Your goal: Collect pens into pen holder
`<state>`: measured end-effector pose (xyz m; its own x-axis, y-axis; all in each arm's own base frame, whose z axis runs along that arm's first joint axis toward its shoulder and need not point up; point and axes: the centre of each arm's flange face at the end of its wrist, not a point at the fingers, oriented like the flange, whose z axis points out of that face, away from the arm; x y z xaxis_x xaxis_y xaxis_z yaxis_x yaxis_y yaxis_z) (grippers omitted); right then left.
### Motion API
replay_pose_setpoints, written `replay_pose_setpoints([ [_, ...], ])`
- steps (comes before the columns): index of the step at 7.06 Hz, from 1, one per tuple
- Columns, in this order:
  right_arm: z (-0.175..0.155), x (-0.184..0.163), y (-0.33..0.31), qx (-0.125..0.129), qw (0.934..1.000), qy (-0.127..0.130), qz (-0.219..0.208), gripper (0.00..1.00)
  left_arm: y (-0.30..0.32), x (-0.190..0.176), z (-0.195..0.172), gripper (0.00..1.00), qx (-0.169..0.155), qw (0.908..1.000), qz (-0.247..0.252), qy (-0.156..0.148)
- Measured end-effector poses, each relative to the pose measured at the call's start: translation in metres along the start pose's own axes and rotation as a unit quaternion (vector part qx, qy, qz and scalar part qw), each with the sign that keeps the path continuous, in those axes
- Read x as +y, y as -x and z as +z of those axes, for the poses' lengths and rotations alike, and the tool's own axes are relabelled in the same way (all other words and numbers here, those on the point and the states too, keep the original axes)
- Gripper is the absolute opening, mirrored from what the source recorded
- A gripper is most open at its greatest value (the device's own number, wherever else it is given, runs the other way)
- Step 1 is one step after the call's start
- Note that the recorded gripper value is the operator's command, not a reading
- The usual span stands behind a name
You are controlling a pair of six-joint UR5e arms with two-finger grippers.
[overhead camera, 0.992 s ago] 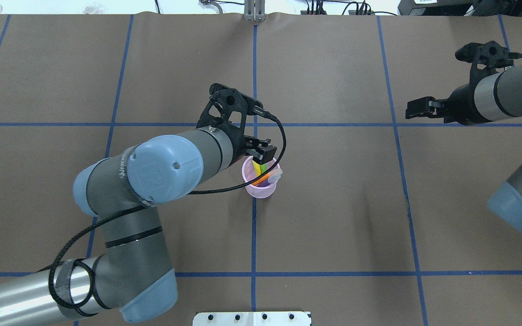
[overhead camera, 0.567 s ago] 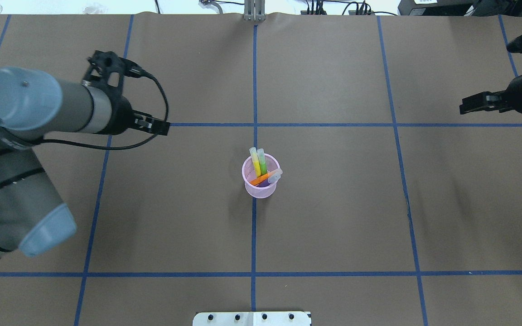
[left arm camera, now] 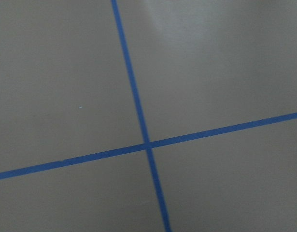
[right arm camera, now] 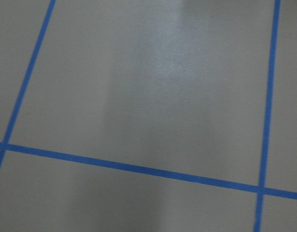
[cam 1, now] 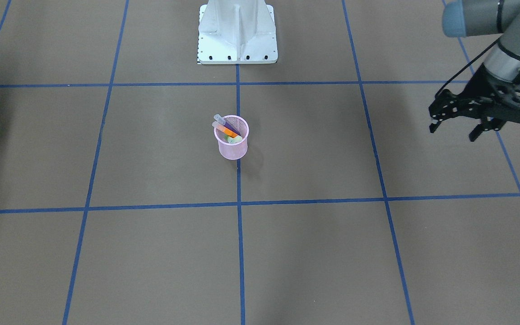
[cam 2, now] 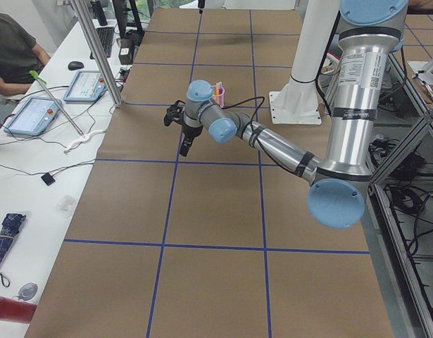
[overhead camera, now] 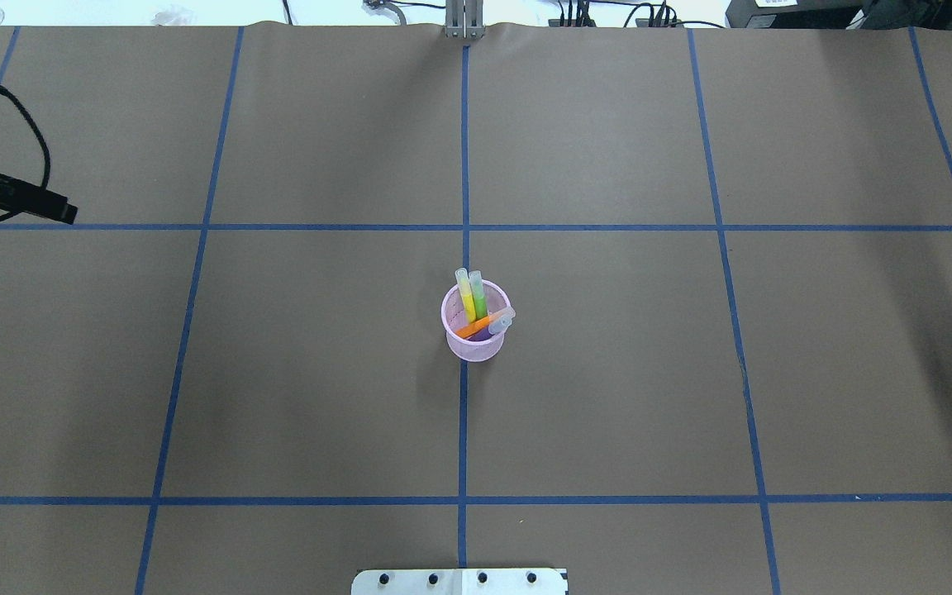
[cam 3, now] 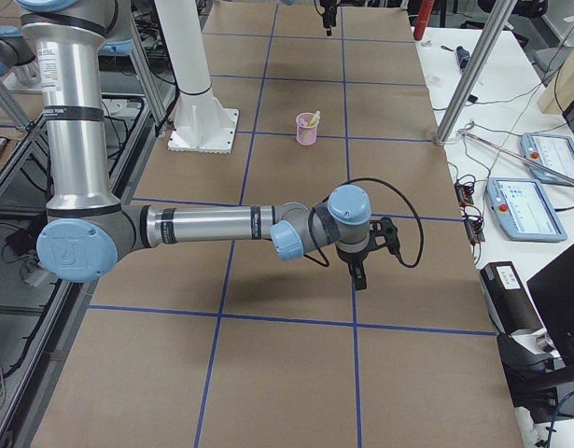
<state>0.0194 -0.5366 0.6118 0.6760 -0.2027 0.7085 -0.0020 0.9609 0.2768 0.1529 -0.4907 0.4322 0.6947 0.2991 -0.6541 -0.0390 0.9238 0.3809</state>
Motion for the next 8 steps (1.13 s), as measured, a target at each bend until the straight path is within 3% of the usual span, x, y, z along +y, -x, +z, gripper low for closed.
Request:
replay_pose_setpoints([
  [1,0.003,0.006,-0.025,-0.005,1.0,0.007,-0.002,1.0,0.047,0.01,-0.008,1.0,-0.027,0.999,0.004,0.034],
  [3,0.009,0.006,-0.036,-0.021,0.9993,0.029,0.009,1.0,0.114,0.028,-0.029,1.0,-0.03,0.9918,-0.07,0.102],
  [5,0.007,-0.015,-0.026,-0.019,0.9978,0.056,0.032,1.0,0.135,0.047,-0.027,1.0,0.004,0.9857,-0.109,0.129],
  [8,0.008,0.0,-0.03,-0.013,0.9965,0.069,0.045,1.0,0.146,0.061,-0.017,1.0,0.016,0.9809,-0.129,0.145],
])
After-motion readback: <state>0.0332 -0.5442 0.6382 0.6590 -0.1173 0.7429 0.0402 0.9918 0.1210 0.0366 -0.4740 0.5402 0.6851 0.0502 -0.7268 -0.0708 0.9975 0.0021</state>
